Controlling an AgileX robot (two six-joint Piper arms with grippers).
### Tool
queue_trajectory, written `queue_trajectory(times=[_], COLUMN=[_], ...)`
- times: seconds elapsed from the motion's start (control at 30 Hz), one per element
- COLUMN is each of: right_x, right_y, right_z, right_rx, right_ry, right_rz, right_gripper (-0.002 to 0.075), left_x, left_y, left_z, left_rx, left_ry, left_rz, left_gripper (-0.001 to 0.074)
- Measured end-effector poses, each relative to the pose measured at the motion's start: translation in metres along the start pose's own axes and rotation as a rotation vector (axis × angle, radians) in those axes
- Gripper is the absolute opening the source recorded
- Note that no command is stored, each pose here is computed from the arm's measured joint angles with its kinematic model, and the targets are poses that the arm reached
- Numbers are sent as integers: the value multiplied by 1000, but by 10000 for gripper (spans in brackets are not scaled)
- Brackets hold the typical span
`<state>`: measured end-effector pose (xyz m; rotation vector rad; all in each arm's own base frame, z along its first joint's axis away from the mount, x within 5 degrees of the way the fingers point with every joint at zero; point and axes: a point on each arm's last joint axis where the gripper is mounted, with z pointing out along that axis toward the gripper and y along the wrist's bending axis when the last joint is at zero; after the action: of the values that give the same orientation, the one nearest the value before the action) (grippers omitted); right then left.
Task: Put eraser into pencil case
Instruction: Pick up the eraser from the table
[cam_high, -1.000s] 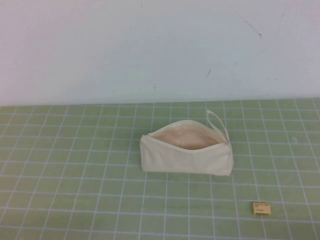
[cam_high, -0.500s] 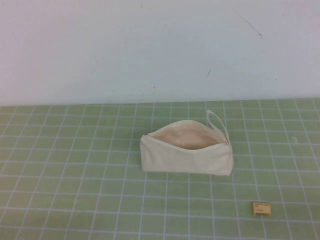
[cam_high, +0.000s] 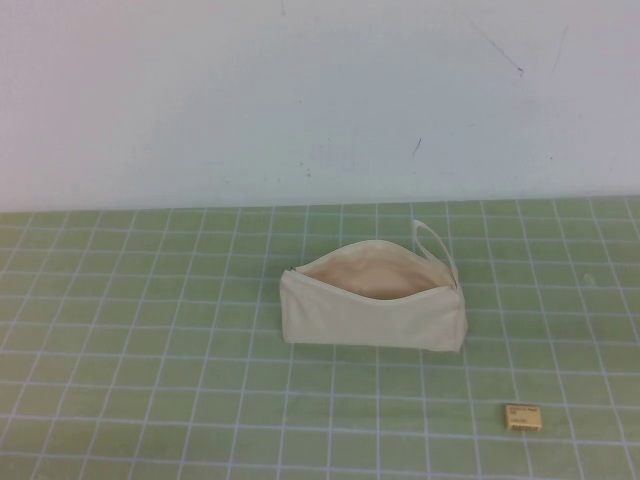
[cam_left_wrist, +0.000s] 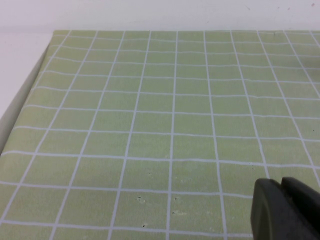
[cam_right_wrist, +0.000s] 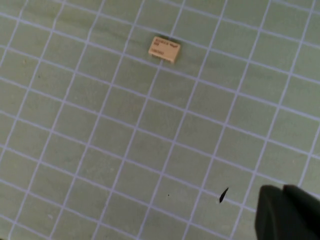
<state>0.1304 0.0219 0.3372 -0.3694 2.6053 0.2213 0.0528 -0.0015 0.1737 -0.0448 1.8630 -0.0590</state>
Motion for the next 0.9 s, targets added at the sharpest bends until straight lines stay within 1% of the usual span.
queue_trajectory(times=[0.13, 0.23, 0.33, 0.4, 0.53, 0.63, 0.8, 0.87, 0.9], right_x=[-35, -56, -72, -80, -91, -96, -100, -99, -99], right_y=[-7, 0, 13, 24, 46, 60, 70, 70, 70], right_z=[17, 36, 57, 75, 110, 135, 175, 192, 200], right_rx=[-39, -42, 14, 83, 188, 189, 146, 137, 136], right_ry=[108, 182, 259, 309, 338, 330, 326, 343, 351], right_rz=[-18, -61, -104, -130, -151, -129, -44, 6, 27], right_gripper=[-1, -1, -1, -1, -1, -1, 8, 50, 89], left_x=[0, 0, 0, 0, 0, 0, 0, 0, 0], left_y=[0, 0, 0, 0, 0, 0, 0, 0, 0], left_z=[0, 0, 0, 0, 0, 0, 0, 0, 0], left_rx=[0, 0, 0, 0, 0, 0, 0, 0, 0], left_ry=[0, 0, 0, 0, 0, 0, 0, 0, 0], left_rz=[0, 0, 0, 0, 0, 0, 0, 0, 0], left_gripper=[-1, -1, -1, -1, -1, -1, -1, -1, -1])
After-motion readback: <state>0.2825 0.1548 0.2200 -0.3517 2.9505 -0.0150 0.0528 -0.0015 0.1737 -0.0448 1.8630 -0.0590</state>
